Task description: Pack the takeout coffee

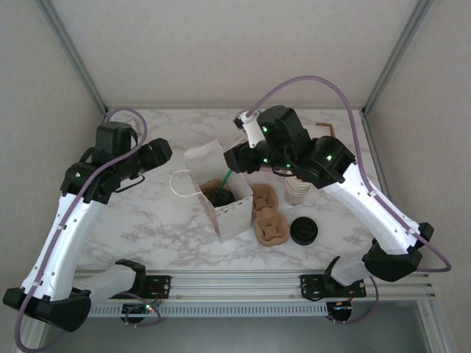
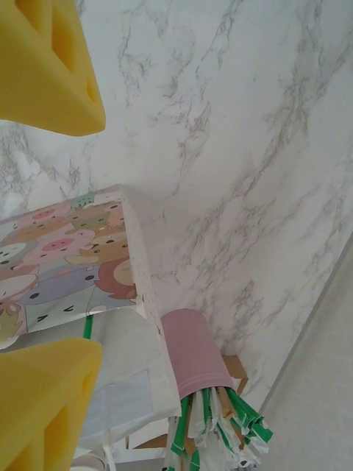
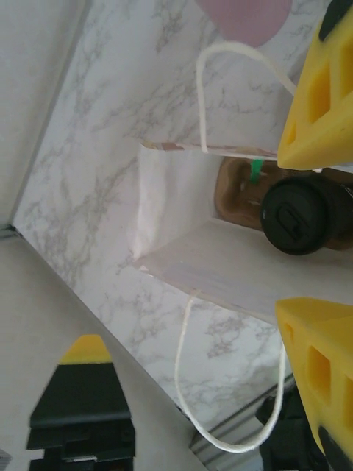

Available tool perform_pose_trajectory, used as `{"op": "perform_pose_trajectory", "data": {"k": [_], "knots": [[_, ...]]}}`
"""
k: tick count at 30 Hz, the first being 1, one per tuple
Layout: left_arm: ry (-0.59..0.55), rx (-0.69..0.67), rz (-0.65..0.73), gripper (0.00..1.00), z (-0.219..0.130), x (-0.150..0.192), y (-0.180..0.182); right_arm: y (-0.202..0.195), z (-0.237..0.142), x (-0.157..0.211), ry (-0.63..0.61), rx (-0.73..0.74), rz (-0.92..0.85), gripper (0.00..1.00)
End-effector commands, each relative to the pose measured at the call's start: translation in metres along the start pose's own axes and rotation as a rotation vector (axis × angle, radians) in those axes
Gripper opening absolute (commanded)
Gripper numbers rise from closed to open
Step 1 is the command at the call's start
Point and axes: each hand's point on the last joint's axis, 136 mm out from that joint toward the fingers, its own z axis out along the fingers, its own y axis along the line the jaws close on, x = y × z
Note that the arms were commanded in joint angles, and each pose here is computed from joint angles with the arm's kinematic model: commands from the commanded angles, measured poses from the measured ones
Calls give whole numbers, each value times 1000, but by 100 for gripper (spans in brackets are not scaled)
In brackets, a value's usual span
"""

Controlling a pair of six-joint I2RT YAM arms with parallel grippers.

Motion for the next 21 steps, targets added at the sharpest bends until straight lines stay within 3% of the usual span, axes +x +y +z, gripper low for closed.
{"op": "perform_pose_trajectory", "data": {"k": [1, 4, 8, 11, 15, 21], "knots": [[-12, -14, -1, 73, -1, 0, 2, -20, -34, -39, -173, 140, -19, 49], [-11, -14, -1, 73, 1, 1, 3, -70, -53, -50, -240, 368, 39, 50], [-15, -24, 7, 74, 1, -1, 4, -141, -69, -45, -258, 500, 219, 50], [-20, -40, 12, 75, 0, -2, 6, -199, -73, -26, -234, 624, 335, 59], [-17, -41, 9, 75, 1, -1, 6, -280, -66, 26, -154, 699, 611, 60], [-12, -44, -2, 76, 3, 0, 8, -347, -19, 119, -36, 653, 1017, 64]]}}
